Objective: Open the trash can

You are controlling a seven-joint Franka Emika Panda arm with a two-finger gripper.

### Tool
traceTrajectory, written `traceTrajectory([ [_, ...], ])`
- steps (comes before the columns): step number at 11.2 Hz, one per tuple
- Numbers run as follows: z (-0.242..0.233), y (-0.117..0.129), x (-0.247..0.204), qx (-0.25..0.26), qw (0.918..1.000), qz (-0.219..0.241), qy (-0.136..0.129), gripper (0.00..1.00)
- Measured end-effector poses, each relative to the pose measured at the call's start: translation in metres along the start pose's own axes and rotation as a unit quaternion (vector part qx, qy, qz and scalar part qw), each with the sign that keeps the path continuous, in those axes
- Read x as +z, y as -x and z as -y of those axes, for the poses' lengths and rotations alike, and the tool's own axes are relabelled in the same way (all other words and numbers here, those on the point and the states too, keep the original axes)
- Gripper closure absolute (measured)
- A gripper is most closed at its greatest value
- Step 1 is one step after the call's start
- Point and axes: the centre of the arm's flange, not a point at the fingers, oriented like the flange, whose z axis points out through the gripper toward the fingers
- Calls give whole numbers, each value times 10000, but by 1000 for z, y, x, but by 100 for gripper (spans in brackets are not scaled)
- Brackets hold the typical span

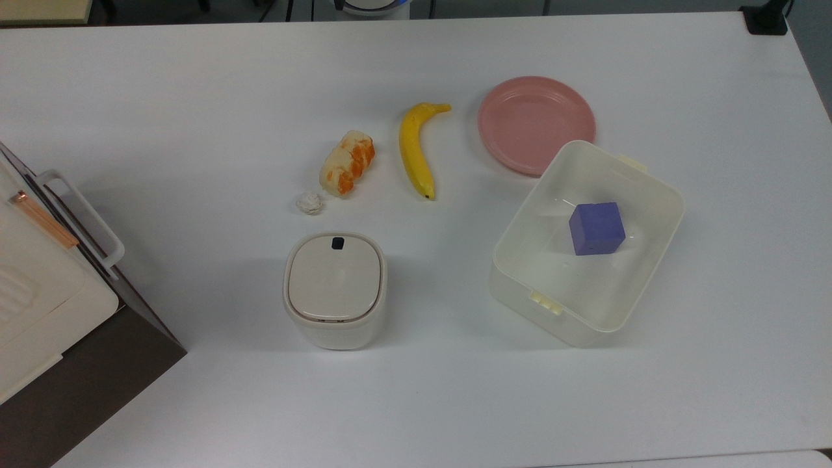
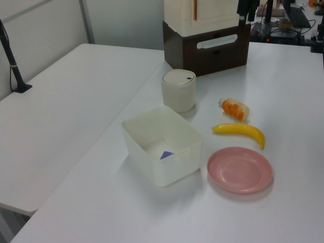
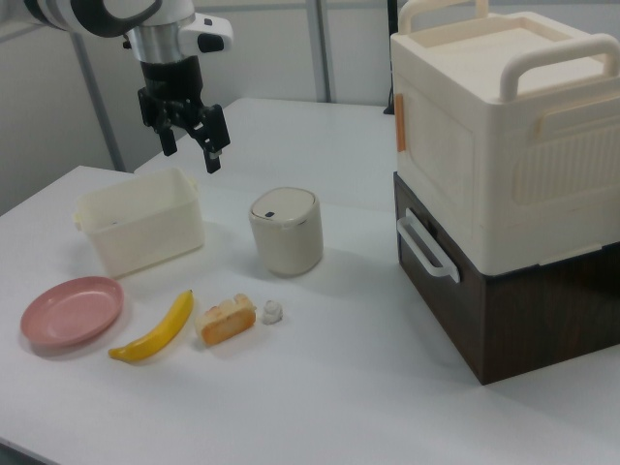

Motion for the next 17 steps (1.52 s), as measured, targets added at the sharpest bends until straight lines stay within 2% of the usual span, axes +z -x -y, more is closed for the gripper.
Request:
traceTrajectory([
  [4,-12,0,-1,74,9998,-9,169,0],
  [12,-12,1,-5,73,9998,-26,180,0],
  [17,-15,1,-5,72,9994,-29,340,0],
])
